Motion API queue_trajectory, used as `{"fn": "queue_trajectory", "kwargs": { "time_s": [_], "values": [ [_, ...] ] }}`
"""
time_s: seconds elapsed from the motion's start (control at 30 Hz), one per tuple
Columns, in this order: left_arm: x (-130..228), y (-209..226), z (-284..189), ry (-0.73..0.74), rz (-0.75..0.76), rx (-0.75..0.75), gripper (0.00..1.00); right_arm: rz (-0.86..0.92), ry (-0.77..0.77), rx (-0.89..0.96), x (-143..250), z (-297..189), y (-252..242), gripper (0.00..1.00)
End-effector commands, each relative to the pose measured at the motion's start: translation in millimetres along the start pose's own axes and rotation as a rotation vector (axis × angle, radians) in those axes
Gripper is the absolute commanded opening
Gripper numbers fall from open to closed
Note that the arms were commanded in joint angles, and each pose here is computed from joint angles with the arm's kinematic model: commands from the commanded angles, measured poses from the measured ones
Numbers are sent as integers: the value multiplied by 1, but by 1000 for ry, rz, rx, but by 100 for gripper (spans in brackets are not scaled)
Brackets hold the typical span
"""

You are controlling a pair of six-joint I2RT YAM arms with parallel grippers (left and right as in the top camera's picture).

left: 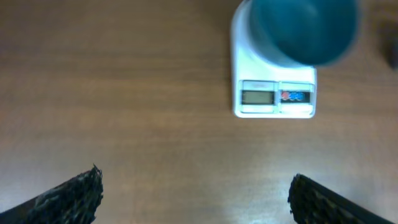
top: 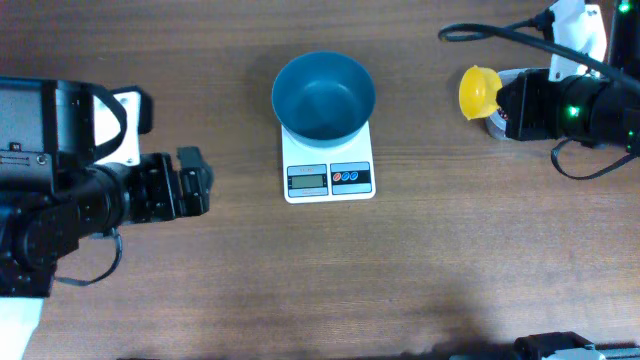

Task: Scoop item into bowl and weigh 50g on scale
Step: 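Reach the left gripper to the scale's tare button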

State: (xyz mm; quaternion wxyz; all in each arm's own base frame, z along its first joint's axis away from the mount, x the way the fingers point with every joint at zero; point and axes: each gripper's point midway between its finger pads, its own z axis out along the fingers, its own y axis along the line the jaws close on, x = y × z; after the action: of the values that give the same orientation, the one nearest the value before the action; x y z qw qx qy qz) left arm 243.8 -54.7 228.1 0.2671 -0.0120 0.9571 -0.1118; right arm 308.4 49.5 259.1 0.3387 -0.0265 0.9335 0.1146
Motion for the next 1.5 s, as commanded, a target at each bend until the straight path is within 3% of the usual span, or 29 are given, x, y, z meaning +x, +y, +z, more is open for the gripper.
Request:
{"fn": "queue_trajectory", "kwargs": {
  "time_s": [0.0, 0.13, 0.23, 0.4, 1.0, 1.3, 1.33, 1.4, 1.43, 1.47],
  "values": [
    [-6, -35, -5, -39, 337, 192, 99, -3, 30, -21, 6, -4, 4, 4],
    [-3, -51, -6, -84, 724, 268, 99, -21, 60, -28, 13, -4, 5, 4],
    [15, -68, 6, -7, 863, 327, 99, -28, 34, -29, 7, -4, 5, 4],
    [11, -57, 31, 64, 856, 268, 99, -28, 30, -29, 6, -4, 5, 4],
    [-3, -54, 33, 26, 791, 221, 99, -15, 83, -32, 19, -5, 5, 4],
    [-10, -56, 34, -2, 790, 217, 99, -41, -28, -36, -9, -4, 7, 4],
    [-16, -65, 32, -42, 795, 255, 99, -44, -41, -32, -12, -4, 6, 4],
    [-8, -100, 19, -77, 789, 479, 99, -49, -66, -31, -18, -4, 6, 4],
    [-4, -111, 17, -71, 779, 565, 89, -49, -65, -30, -18, -4, 6, 4],
    [-3, -112, 23, -45, 758, 581, 29, -51, -72, -30, -19, -4, 6, 4]
  ]
}}
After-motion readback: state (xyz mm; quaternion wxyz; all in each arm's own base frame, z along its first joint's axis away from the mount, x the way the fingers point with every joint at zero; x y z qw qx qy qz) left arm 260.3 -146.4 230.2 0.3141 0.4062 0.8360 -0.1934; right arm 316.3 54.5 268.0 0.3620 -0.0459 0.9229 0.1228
